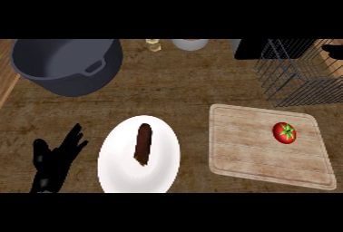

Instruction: Pick the tomato from the cutting board and place it in the basket

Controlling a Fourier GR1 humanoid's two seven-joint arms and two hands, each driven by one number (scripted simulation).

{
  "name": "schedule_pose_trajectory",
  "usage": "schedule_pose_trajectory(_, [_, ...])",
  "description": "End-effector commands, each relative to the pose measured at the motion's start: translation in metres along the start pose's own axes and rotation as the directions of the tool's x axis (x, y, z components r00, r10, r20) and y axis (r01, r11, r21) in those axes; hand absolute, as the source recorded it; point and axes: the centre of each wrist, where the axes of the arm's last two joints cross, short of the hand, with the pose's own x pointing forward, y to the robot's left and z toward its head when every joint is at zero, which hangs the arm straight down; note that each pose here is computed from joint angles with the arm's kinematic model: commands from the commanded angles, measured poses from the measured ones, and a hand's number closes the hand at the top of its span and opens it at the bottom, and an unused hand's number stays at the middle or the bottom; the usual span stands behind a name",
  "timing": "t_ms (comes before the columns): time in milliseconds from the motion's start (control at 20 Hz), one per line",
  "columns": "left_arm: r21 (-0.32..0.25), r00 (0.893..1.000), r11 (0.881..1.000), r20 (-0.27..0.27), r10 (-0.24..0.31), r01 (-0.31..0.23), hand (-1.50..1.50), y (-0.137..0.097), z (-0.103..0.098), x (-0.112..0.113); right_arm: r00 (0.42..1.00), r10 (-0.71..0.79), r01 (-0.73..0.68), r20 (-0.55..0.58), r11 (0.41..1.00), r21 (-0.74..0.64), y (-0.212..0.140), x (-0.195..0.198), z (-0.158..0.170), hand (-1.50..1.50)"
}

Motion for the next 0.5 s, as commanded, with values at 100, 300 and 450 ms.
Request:
schedule_pose_trajectory(100, [-0.004, 0.995, 1.0, -0.098, -0.017, 0.017, 0.0, 0.005, 0.001, -0.012, 0.987, 0.118, -0.095, -0.106, 0.974, 0.205, -0.077, 0.01, 0.03, -1.5])
schedule_pose_trajectory(300, [-0.038, 0.996, 0.999, -0.087, -0.021, 0.018, 0.0, -0.008, -0.009, 0.001, 0.965, 0.215, -0.147, -0.152, 0.919, 0.366, -0.081, 0.016, 0.026, -1.5])
schedule_pose_trajectory(450, [-0.004, 0.995, 1.0, -0.097, -0.015, 0.015, 0.0, -0.014, -0.002, -0.012, 0.962, 0.231, -0.154, -0.145, 0.899, 0.409, -0.079, 0.009, 0.036, -1.5])
